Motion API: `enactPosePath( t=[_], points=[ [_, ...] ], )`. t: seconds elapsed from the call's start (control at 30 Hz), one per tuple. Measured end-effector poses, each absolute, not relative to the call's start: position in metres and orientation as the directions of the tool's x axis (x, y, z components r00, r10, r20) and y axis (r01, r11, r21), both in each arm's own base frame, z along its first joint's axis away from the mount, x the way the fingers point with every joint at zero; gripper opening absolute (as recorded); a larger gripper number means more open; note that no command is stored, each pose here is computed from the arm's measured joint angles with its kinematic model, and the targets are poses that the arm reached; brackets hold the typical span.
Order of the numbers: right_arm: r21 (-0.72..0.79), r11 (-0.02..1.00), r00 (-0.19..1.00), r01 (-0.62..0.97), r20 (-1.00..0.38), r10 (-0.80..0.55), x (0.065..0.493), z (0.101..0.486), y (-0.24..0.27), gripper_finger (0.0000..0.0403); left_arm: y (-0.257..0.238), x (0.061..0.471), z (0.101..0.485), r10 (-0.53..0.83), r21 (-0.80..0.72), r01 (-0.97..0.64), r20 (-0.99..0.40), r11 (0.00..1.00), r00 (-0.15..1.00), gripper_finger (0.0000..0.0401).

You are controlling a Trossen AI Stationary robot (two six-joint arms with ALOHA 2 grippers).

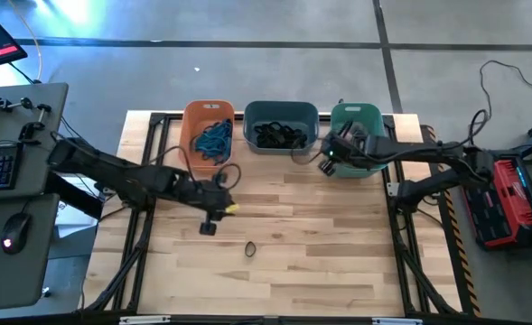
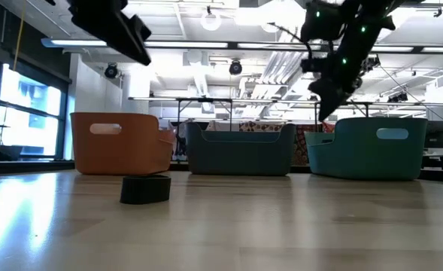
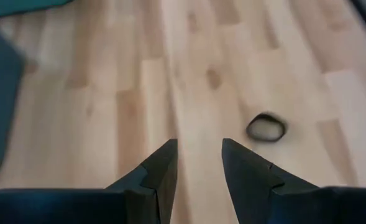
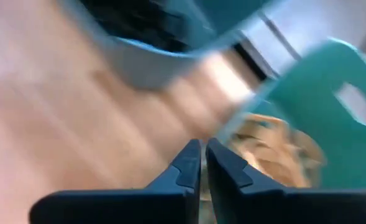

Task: Sort rubber bands into baskets
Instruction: Put the black rubber band into the blue bin

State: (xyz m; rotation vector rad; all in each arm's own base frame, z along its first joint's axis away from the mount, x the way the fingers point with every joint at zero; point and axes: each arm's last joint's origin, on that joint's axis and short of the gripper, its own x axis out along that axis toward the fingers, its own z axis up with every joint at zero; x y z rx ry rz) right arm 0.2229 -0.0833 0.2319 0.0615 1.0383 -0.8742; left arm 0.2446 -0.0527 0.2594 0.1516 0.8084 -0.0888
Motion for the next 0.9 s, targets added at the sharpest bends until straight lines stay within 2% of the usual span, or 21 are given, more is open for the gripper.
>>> enactPosePath(
  t=[0.17,0.4,0.67,0.9],
  points=[
    [-0.261,0.773,0.389,0.579,-0.744,-0.543,0.241,0.236,-0.049,0.0003,-0.060,0.258,0.252,-0.081,0.069,0.183,-0.708,0.981,0.701,0.0104],
    [-0.174,0.860,0.594,0.480,-0.656,-0.465,0.258,0.245,0.001,0.0001,-0.067,0.267,0.240,-0.143,0.025,0.234,-0.726,0.972,0.673,0.0086],
    [-0.160,0.857,0.647,0.489,-0.593,-0.480,0.254,0.247,0.042,0.0000,-0.084,0.283,0.208,-0.146,0.029,0.267,-0.779,0.963,0.610,0.0088],
    [-0.131,0.873,0.692,0.470,-0.559,-0.457,0.246,0.247,0.071,0.0000,-0.102,0.299,0.166,-0.141,0.044,0.308,-0.821,0.950,0.553,0.0122]
  ],
)
